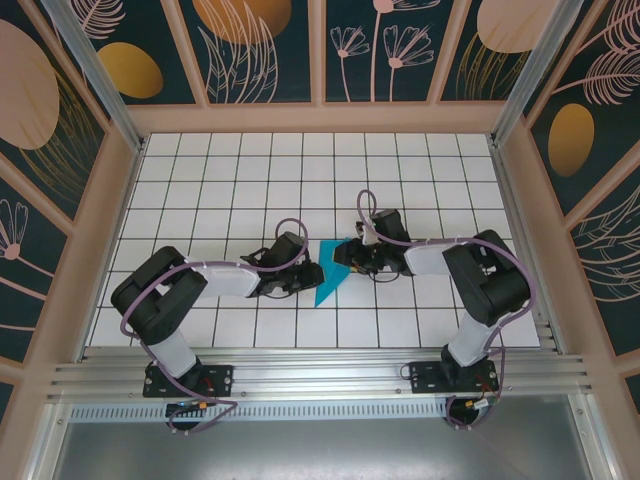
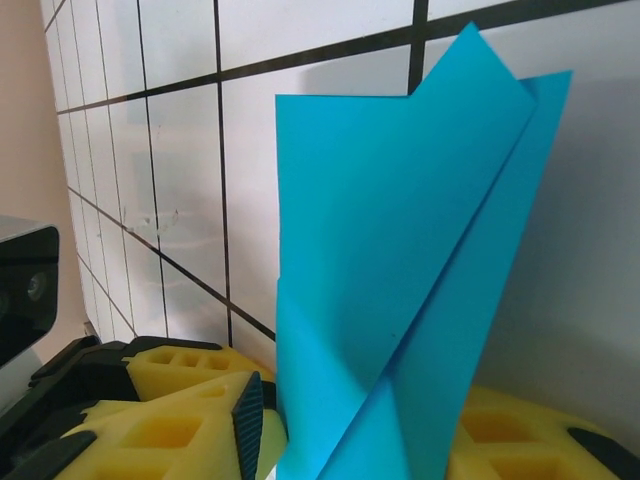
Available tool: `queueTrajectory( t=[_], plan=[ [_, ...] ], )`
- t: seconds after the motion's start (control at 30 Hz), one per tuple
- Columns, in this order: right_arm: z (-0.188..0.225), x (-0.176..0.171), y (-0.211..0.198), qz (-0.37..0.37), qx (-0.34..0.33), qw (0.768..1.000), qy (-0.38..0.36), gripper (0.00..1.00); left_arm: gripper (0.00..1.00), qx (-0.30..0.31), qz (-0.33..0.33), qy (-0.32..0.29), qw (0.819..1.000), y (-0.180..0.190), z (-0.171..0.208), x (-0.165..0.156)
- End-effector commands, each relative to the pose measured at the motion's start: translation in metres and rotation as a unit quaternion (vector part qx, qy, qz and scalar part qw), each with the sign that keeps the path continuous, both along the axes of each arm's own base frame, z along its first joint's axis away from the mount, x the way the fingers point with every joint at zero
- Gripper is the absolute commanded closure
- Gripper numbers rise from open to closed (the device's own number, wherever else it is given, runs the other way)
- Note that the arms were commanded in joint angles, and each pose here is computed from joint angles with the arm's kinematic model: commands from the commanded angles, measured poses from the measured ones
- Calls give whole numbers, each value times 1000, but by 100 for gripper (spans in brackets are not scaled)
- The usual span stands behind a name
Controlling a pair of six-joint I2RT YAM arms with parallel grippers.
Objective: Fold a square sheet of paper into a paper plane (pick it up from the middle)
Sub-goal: Turn over the paper at the center of the table.
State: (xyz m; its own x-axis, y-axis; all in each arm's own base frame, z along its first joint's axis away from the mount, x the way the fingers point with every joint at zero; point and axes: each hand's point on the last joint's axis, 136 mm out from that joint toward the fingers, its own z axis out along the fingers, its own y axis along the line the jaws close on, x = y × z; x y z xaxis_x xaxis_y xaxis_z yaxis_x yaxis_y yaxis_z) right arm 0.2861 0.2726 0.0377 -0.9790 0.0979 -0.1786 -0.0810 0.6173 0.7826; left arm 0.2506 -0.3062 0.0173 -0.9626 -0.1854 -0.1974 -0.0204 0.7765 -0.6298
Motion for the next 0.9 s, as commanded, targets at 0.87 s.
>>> queueTrajectory(
  t=[0.87],
  plan=[
    [46, 31, -34, -31, -181, 977, -108, 93, 62, -29, 55, -68, 996, 25, 44, -13]
  ],
)
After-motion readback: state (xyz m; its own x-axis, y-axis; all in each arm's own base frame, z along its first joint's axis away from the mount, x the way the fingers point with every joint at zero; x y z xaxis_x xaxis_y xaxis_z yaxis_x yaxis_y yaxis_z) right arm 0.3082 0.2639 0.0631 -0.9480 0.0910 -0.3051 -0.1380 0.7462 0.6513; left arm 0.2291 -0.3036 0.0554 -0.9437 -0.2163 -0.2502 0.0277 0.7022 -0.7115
